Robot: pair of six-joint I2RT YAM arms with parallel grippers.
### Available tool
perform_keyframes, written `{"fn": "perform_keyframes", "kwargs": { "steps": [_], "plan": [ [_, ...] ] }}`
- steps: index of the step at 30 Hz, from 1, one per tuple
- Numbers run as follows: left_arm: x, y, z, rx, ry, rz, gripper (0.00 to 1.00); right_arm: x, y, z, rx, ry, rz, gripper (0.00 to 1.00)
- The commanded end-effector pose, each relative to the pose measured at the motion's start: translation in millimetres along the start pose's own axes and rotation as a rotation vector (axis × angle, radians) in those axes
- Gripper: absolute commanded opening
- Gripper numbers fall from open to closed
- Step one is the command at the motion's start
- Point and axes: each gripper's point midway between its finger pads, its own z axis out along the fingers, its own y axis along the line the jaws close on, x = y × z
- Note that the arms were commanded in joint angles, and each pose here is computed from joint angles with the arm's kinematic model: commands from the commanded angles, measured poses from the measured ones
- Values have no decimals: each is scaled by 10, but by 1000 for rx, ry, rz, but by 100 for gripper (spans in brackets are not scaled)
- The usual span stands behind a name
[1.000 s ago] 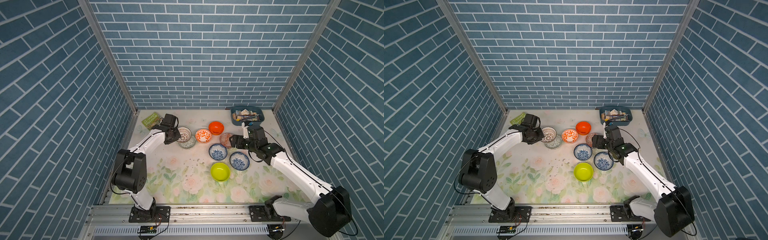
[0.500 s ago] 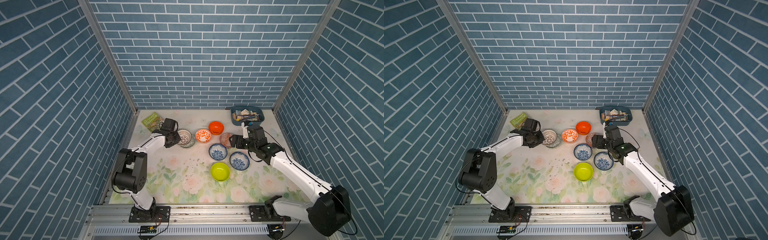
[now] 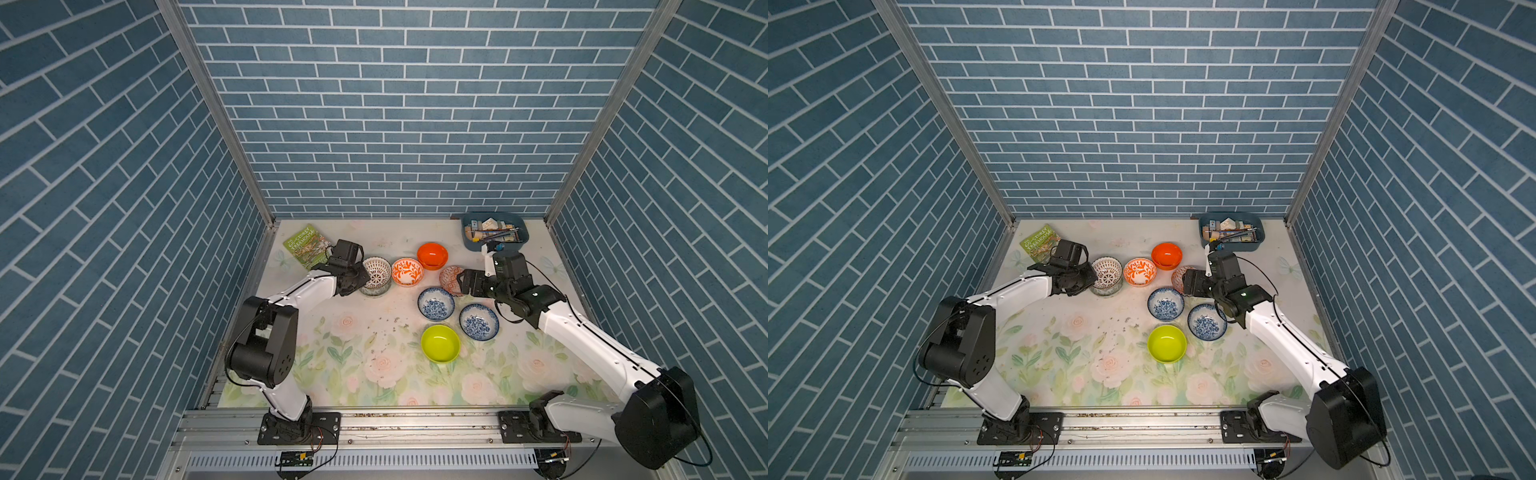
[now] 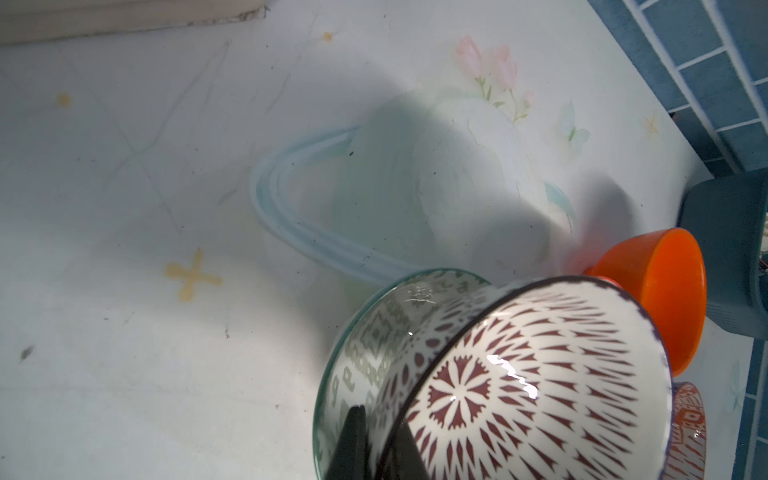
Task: Stack the bowls
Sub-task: Place the bowl on the bowl.
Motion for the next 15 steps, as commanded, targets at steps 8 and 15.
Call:
{"fn": "perform_keyframes", "kwargs": {
  "steps": [8, 15],
  "plan": [
    [-56, -119, -41, 16, -53, -3, 0, -74, 58, -39, -17, -25, 9, 89],
    [-52, -50, -35, -26, -57, -13, 0, -61, 52, -42, -18, -24, 10, 89]
  ]
}}
